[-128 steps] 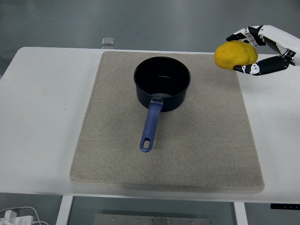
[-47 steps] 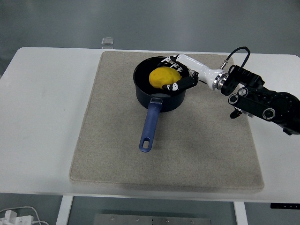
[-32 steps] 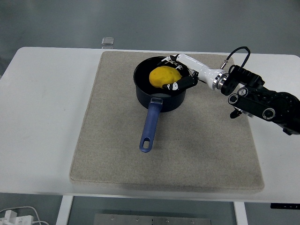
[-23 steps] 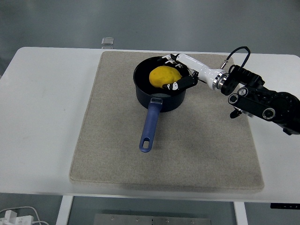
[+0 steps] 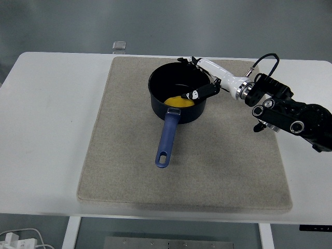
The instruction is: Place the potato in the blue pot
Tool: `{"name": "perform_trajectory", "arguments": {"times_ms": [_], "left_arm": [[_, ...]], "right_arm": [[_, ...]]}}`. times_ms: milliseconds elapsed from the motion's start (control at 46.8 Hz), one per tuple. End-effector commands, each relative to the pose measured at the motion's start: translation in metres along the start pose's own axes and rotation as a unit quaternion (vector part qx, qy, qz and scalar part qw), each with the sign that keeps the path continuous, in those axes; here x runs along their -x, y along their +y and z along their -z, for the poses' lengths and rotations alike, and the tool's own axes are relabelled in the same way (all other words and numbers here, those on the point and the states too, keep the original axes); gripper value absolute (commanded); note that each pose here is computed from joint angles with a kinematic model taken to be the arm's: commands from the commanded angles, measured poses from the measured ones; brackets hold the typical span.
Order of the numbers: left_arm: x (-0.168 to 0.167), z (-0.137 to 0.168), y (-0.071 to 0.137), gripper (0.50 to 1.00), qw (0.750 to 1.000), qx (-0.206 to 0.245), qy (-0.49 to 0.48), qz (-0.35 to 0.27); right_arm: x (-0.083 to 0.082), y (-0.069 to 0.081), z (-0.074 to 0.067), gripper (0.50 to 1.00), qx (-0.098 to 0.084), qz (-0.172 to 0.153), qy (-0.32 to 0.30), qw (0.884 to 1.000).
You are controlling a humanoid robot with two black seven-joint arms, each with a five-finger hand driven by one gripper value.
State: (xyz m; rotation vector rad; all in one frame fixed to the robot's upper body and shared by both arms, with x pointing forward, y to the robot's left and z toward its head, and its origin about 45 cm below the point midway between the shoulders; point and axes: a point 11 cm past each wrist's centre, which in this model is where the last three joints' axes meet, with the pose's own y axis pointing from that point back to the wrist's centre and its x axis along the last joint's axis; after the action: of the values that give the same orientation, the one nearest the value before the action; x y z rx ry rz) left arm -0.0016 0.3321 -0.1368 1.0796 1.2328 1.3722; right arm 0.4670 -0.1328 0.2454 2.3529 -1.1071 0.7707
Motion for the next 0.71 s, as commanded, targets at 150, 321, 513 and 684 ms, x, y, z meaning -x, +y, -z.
{"name": "perform_trajectory", "arguments": {"times_ms": [150, 321, 513, 684], "left_arm": [[0.0, 0.0, 0.0, 1.0, 1.0, 0.0, 0.0, 0.0], [0.0, 0.0, 0.0, 1.0, 1.0, 0.0, 0.0, 0.0], [0.0, 0.0, 0.0, 1.0, 1.0, 0.0, 0.0, 0.0], [0.0, 0.0, 0.0, 1.0, 1.0, 0.0, 0.0, 0.0]], "right_arm": [[-0.048, -0.004, 0.01, 0.932, 0.026, -0.096, -0.18, 0.979], [-0.072, 0.004, -0.002, 0.932, 0.045, -0.143, -0.281, 0.948], [-0.096, 0.02, -0.035, 0.932, 0.091, -0.204, -0.39, 0.893], [-0.111, 0.034, -0.066, 0.932, 0.123, -0.253, -0.459, 0.843]]}}
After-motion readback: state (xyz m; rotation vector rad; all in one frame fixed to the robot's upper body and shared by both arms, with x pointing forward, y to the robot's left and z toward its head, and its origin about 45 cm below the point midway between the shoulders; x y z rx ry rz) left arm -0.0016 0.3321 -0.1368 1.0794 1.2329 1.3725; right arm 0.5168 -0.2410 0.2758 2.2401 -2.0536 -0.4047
